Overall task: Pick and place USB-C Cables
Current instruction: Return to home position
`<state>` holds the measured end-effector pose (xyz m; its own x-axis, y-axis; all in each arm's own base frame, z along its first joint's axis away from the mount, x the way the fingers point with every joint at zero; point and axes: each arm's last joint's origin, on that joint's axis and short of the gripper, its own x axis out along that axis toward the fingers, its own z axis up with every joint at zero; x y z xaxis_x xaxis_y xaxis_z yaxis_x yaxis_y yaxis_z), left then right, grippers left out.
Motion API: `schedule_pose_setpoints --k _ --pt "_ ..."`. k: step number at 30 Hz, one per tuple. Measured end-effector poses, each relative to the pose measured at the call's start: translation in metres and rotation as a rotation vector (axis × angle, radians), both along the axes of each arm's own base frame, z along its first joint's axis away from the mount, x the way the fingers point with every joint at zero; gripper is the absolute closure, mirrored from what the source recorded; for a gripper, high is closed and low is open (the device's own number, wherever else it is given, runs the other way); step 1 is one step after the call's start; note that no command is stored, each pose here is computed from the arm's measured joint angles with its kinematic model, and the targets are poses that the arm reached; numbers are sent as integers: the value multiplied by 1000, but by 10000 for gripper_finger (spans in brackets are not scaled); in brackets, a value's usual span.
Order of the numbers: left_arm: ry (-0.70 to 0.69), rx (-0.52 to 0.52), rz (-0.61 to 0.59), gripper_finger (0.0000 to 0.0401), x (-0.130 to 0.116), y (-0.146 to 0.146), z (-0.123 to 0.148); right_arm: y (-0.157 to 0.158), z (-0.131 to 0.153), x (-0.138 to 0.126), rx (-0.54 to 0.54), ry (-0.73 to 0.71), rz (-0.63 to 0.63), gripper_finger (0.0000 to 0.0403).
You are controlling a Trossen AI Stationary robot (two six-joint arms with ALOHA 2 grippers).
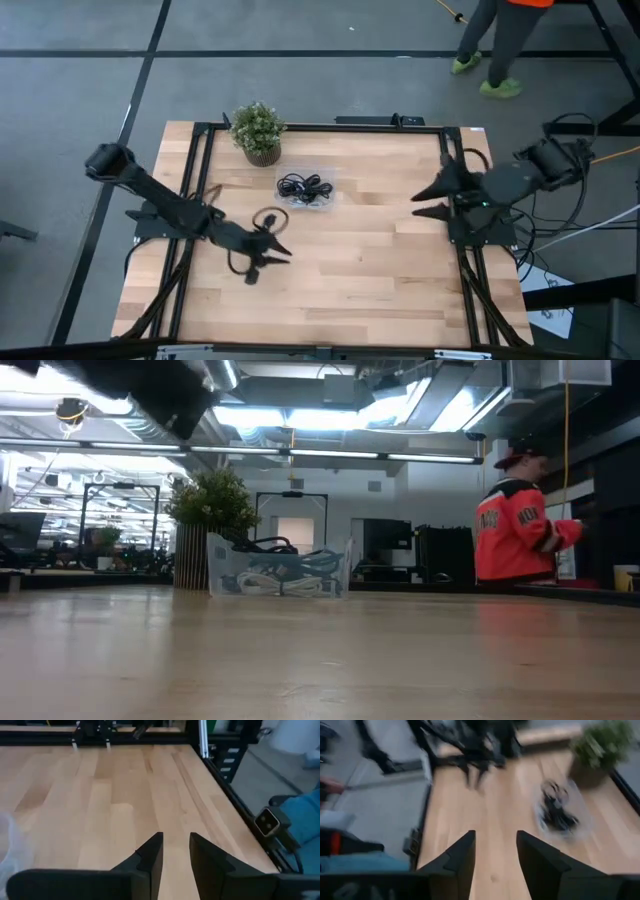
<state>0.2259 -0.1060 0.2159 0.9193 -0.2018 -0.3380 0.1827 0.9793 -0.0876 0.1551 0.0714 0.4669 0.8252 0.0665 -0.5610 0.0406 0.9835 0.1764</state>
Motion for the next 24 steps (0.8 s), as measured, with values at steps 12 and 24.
schedule_pose_setpoints --k 12,24 --pt "-352 -200 71 313 -76 63 -45 -15 -107 -47 119 -339 184 256" --pt "-219 -156 201 313 -91 79 -62 -32 -166 -73 52 -387 162 256"
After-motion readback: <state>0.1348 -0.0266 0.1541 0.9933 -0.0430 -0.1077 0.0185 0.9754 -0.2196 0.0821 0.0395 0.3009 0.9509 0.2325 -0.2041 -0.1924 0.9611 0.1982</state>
